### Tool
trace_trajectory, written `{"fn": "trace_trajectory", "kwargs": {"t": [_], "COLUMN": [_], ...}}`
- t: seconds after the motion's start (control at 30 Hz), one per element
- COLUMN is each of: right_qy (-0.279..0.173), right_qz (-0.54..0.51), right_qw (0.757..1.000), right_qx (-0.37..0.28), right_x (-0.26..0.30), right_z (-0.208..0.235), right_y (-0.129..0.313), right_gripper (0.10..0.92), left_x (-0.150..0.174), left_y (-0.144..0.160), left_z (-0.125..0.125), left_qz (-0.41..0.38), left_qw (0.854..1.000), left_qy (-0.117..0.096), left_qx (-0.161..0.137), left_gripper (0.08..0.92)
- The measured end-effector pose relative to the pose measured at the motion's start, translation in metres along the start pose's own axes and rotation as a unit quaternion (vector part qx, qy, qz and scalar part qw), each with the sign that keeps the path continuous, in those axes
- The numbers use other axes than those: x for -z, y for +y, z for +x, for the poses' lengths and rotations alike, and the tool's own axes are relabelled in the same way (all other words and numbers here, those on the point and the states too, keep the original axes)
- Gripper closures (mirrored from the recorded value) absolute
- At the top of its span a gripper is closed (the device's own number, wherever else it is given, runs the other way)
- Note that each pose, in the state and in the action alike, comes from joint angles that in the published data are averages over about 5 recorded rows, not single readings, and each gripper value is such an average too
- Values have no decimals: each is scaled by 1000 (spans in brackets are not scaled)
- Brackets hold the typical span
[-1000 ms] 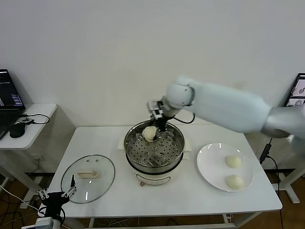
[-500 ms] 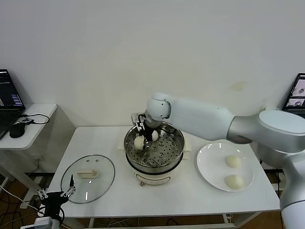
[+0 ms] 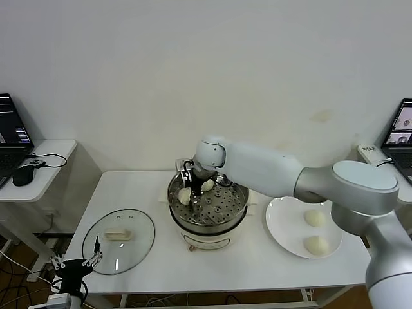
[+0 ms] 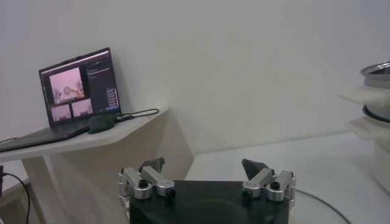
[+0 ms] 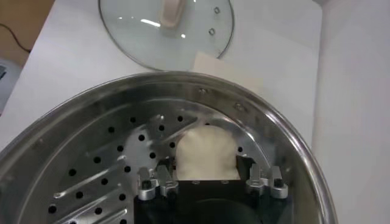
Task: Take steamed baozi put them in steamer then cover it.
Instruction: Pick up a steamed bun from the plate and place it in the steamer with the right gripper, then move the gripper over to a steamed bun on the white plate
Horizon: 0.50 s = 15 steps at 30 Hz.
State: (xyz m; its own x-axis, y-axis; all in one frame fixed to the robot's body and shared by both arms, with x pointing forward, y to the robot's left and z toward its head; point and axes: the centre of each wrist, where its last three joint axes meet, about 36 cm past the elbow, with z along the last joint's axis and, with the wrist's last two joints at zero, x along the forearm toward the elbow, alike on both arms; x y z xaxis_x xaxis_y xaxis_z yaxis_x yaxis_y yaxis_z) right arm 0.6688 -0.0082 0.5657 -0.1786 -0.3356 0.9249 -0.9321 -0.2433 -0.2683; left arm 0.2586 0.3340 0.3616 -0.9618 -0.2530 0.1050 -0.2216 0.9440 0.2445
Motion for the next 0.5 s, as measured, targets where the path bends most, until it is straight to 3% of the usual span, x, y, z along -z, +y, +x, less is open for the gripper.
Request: {"fn": "trace_trajectory", "kwargs": {"t": [0.2,0.5], "right_qy": [-3,25], "right_qz": [13,48], "right_qw": [1000,998], "right_qx": [2,-8], "right_x": [-3,-26], "right_z": [22,101], "right_y": [-3,-2], "right_gripper": [220,200], "left_x": [2,3], "left_y": [1,1], "left_z": [0,-4], "left_qz": [-2,-3], "left_qw": [1000,1000], "left_qy": [-2,-4], "left_qx": [0,-4], "left_gripper": [177,177]}}
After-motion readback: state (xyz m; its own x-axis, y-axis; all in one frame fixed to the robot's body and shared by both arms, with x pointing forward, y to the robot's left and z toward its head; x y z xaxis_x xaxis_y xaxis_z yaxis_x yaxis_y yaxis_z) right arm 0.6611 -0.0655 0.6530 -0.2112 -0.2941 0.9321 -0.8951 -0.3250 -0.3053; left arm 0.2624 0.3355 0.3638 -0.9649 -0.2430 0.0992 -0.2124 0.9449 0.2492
